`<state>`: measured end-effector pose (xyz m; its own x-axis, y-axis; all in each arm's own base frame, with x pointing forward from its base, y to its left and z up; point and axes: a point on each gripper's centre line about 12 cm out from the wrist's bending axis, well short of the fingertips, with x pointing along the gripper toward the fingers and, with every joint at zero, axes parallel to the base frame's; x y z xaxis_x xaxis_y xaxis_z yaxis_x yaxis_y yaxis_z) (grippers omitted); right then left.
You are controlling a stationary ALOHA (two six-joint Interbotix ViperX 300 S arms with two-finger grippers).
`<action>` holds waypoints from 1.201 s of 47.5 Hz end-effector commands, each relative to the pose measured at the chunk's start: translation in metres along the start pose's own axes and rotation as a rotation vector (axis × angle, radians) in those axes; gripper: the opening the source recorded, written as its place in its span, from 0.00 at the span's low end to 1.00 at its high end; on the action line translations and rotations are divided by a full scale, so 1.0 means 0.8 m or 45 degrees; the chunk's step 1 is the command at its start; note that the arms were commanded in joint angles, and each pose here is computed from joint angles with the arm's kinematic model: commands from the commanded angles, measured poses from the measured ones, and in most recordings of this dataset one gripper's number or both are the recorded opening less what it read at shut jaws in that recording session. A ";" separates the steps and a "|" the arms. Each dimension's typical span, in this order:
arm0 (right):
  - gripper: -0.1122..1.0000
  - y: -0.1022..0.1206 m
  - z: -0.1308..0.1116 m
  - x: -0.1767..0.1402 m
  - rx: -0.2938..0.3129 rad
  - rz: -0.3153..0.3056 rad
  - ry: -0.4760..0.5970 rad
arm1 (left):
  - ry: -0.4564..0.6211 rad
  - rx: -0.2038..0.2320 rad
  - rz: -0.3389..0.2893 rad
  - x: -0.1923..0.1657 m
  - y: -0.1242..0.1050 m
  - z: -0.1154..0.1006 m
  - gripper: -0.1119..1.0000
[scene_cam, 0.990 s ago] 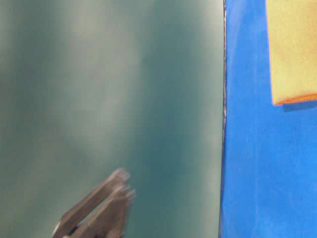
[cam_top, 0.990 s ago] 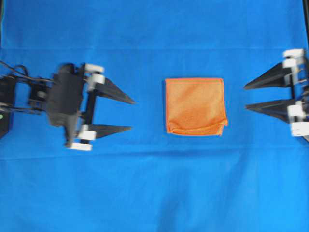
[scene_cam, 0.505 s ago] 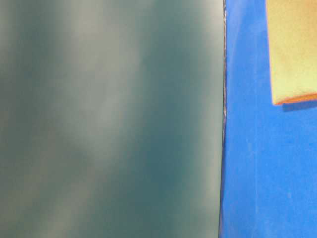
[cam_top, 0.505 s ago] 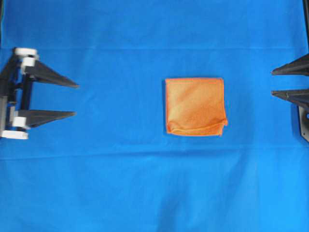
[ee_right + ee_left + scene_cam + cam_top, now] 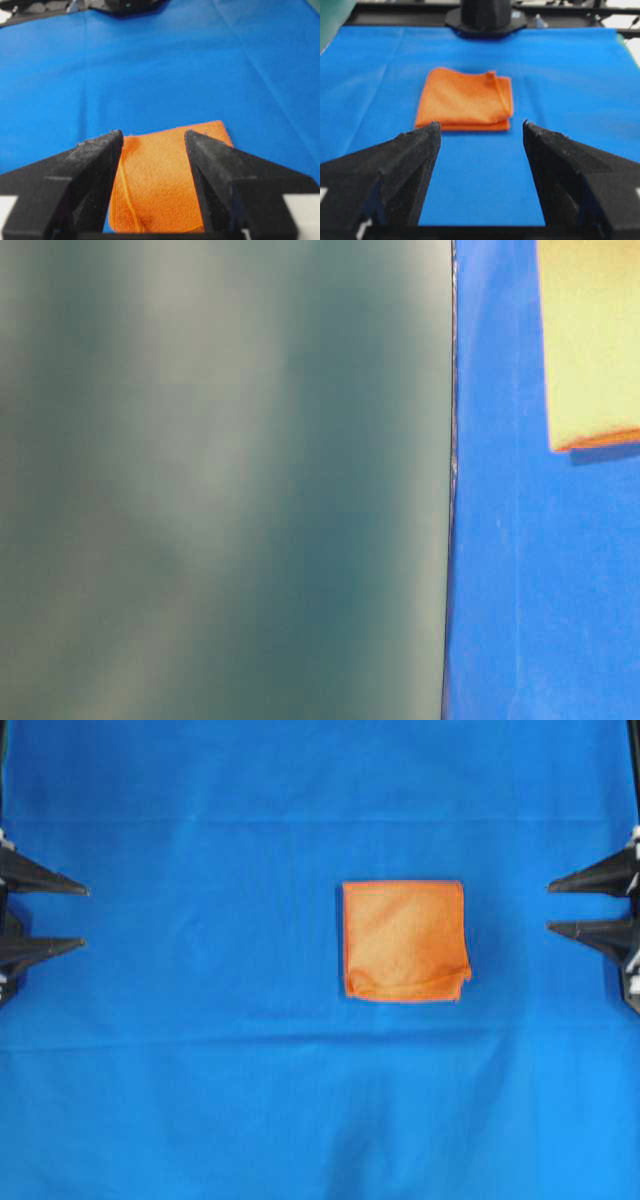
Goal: Fold a vertical towel.
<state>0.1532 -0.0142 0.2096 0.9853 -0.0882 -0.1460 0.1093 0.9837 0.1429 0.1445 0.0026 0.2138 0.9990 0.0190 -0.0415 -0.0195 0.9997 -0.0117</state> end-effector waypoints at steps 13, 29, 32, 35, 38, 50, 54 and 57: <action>0.62 0.000 0.001 0.006 0.007 0.002 -0.003 | 0.006 -0.003 0.027 0.000 0.004 -0.001 0.68; 0.62 0.000 0.001 0.006 0.002 -0.002 0.000 | 0.007 -0.005 0.027 0.000 0.004 -0.002 0.68; 0.62 0.000 0.001 0.006 0.002 -0.002 0.002 | 0.007 -0.003 0.025 0.000 0.004 -0.002 0.68; 0.62 0.000 0.001 0.006 0.002 -0.002 0.002 | 0.009 -0.005 0.027 0.000 0.004 -0.002 0.68; 0.62 0.000 0.001 0.006 0.000 -0.002 0.002 | 0.007 -0.003 0.025 0.000 0.004 -0.002 0.68; 0.62 -0.001 -0.001 0.006 -0.002 -0.005 0.013 | 0.006 -0.005 0.025 0.000 0.004 -0.001 0.68; 0.62 -0.001 0.000 0.006 -0.004 -0.004 0.012 | 0.006 -0.005 0.025 0.000 0.004 -0.001 0.68; 0.62 -0.001 0.000 0.006 -0.004 -0.005 0.012 | 0.006 -0.005 0.025 0.000 0.004 -0.001 0.68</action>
<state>0.1551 -0.0147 0.2016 0.9811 -0.0892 -0.1720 0.1143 0.9833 0.1419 0.1432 0.0050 0.2089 0.9979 0.0356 -0.0538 -0.0364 0.9993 -0.0132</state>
